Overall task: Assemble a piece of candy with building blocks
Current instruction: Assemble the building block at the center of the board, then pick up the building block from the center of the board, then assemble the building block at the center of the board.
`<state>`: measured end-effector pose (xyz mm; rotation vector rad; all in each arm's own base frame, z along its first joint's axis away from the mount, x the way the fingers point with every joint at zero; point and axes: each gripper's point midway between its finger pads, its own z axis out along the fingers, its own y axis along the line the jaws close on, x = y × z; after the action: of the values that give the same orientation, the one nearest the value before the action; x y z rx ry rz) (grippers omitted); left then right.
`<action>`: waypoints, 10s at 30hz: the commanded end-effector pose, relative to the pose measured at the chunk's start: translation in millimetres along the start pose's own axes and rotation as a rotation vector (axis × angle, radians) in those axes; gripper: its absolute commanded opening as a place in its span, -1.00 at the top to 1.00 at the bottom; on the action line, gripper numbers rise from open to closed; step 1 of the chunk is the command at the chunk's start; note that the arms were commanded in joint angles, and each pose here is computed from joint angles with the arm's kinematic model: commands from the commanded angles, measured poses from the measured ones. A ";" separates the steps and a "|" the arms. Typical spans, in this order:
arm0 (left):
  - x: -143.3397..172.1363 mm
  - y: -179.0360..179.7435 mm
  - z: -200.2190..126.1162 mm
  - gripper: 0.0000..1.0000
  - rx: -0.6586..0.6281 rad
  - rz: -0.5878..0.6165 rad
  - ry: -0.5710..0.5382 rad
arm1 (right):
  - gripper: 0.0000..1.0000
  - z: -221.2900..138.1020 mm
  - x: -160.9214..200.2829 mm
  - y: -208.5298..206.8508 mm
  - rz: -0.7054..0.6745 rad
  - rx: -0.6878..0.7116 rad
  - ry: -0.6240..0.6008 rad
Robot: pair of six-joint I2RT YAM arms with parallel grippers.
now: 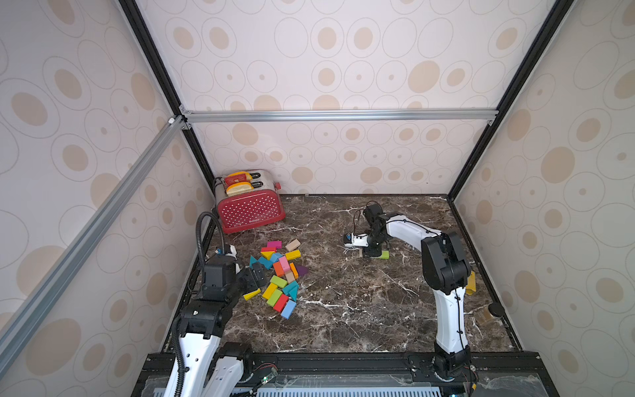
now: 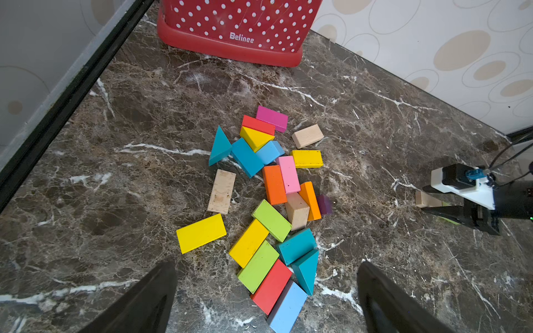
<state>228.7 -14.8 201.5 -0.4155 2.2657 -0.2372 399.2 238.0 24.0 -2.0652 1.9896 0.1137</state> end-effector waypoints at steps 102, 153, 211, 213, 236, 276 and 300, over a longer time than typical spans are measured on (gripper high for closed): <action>215.6 -46.7 85.9 0.39 -0.066 0.466 0.547 | -0.15 -115.9 17.6 122.4 0.978 0.268 -0.623; 177.4 -263.9 167.9 0.52 0.349 1.209 0.462 | -0.22 -144.0 112.4 97.6 1.305 0.668 -0.522; 162.2 -330.4 207.6 -0.02 0.555 1.536 0.274 | -0.22 -136.9 113.2 99.5 1.317 0.669 -0.558; 149.7 -329.4 201.5 -0.06 0.519 1.451 0.214 | -0.22 -136.9 111.0 99.4 1.310 0.660 -0.566; 193.4 -302.1 211.2 0.16 0.449 0.989 0.435 | -0.22 -138.9 108.9 100.8 1.295 0.657 -0.579; 186.3 -294.0 219.2 0.43 0.401 0.914 0.406 | 0.33 -88.2 66.1 95.0 1.356 0.292 -0.547; 205.6 -301.8 229.1 0.51 0.488 0.903 0.443 | 0.62 -34.0 41.8 79.1 1.464 0.053 -0.515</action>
<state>345.7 -385.2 22.8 0.9706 2.3788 -0.4077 312.2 183.0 31.0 -0.1188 2.5535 0.6971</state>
